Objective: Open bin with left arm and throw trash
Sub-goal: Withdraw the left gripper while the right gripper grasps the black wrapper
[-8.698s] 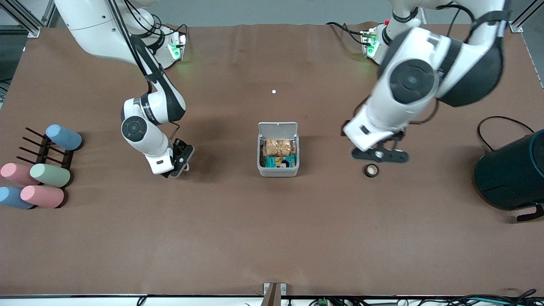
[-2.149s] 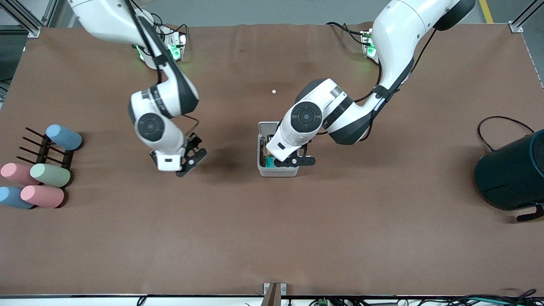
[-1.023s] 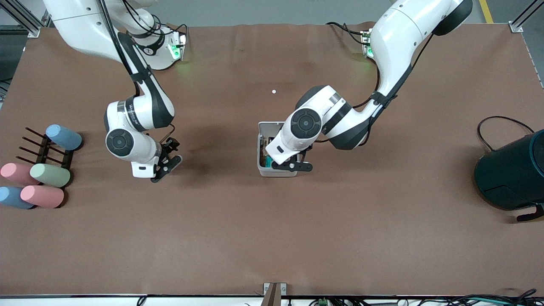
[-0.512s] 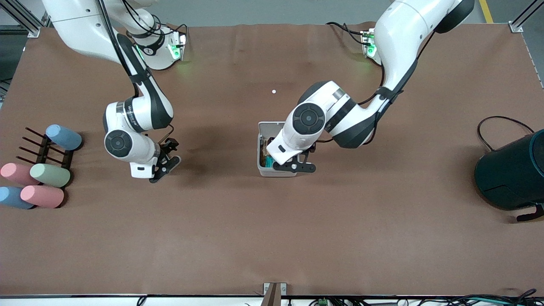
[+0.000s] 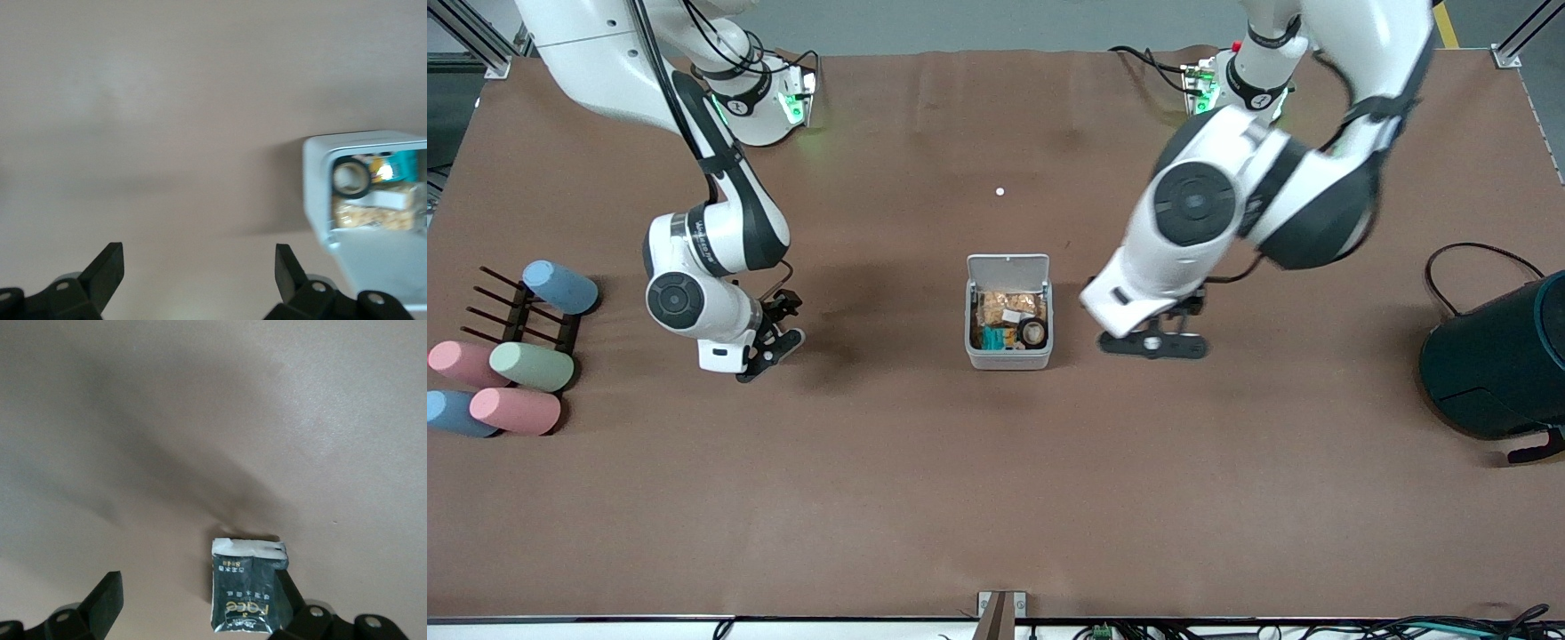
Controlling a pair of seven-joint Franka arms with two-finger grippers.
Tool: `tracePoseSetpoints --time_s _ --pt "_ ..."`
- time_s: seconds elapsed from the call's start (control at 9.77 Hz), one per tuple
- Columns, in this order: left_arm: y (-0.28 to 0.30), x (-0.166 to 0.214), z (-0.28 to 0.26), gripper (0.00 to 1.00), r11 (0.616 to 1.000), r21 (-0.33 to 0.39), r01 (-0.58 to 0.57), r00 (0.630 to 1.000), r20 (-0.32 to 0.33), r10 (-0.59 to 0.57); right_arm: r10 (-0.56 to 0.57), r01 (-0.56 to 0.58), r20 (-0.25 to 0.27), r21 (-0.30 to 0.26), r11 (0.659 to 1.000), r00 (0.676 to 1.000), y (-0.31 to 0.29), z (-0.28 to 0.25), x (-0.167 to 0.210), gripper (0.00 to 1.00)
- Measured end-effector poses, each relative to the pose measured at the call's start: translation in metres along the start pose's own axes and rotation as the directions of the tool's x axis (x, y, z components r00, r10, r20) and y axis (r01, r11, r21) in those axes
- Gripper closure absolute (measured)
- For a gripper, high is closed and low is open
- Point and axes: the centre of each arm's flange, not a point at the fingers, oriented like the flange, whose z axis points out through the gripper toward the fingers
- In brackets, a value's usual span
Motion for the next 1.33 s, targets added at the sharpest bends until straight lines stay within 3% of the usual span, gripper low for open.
tracePoseSetpoints --time_s 0.1,0.41,0.61,0.82,1.33 --pt "-0.020 -0.006 -0.018 0.00 1.000 0.003 -0.011 1.000 0.004 0.011 0.021 -0.021 0.010 -0.014 1.000 1.000 -0.002 0.001 0.000 0.00" --pt "-0.093 -0.023 -0.065 0.00 0.996 -0.075 0.045 0.999 0.016 -0.044 0.034 -0.031 0.055 -0.056 0.998 0.998 -0.002 0.016 -0.001 0.00" --pt "-0.134 -0.044 -0.085 0.00 0.998 -0.063 0.028 1.000 -0.005 -0.028 0.022 -0.017 0.067 -0.077 0.997 0.998 -0.001 0.019 -0.001 0.00" --pt "-0.155 -0.063 -0.094 0.00 0.998 -0.055 0.019 1.000 -0.001 -0.019 0.010 -0.001 0.080 -0.103 0.995 0.997 0.001 0.021 -0.002 0.00" --pt "-0.205 -0.060 -0.092 0.00 0.996 -0.088 -0.027 1.000 -0.001 0.027 0.000 0.008 0.081 -0.109 0.994 0.997 0.004 0.039 0.001 0.03"
